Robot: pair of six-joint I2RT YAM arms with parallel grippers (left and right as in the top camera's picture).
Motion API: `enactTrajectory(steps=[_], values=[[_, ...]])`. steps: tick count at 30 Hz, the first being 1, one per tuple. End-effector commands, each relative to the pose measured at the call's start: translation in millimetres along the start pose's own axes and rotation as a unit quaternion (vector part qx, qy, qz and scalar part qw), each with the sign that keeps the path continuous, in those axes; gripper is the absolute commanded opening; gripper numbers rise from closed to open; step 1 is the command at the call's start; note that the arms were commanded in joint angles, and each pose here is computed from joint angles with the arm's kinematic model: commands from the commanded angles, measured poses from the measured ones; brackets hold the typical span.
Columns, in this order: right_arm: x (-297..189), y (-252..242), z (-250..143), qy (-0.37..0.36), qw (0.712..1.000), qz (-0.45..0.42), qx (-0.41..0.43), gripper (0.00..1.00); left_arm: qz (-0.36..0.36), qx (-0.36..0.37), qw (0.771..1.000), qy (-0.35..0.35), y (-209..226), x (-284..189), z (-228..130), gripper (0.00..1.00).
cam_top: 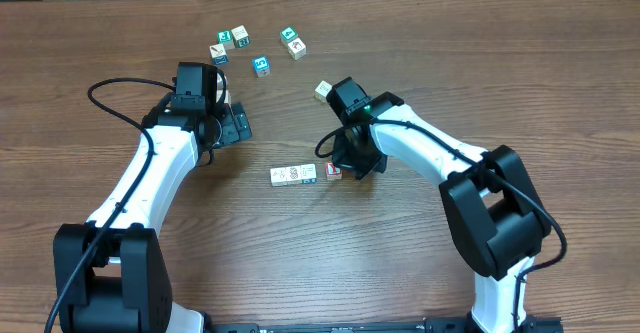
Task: Form a horizontal line
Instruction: 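Open the right gripper to release the Y block and lift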
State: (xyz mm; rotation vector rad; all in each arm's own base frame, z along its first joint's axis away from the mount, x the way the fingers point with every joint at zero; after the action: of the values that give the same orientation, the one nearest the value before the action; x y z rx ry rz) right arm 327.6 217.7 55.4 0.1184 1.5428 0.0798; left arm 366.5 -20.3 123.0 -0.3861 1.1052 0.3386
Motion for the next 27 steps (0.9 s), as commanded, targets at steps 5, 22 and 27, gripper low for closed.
enactTrajectory(steps=[5,22,27], values=[[10.3,3.0,-6.0,0.023,1.000,0.012,0.002,0.04,-0.002,0.003,1.000,-0.015,-1.4,-7.8,6.6,1.00],[10.3,7.2,1.5,0.005,1.000,0.024,0.000,0.04,-0.002,0.003,1.000,-0.016,-1.3,-7.8,6.6,1.00],[10.1,9.4,1.0,0.008,0.999,0.032,-0.001,0.04,-0.002,0.003,1.000,-0.015,-1.4,-7.8,6.6,1.00]])
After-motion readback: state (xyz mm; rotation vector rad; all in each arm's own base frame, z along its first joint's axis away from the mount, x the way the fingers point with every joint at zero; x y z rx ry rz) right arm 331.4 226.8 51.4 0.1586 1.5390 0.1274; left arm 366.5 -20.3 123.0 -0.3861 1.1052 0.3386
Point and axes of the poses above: each gripper's point midway between its finger pads, its own x axis out along the fingers, its own y axis along the line the jaws close on, z = x × y, the point moved 5 cm from there along -x, back along the fingers, and after that the axes turned 9 degrees about -x, right-handed, at the moved point
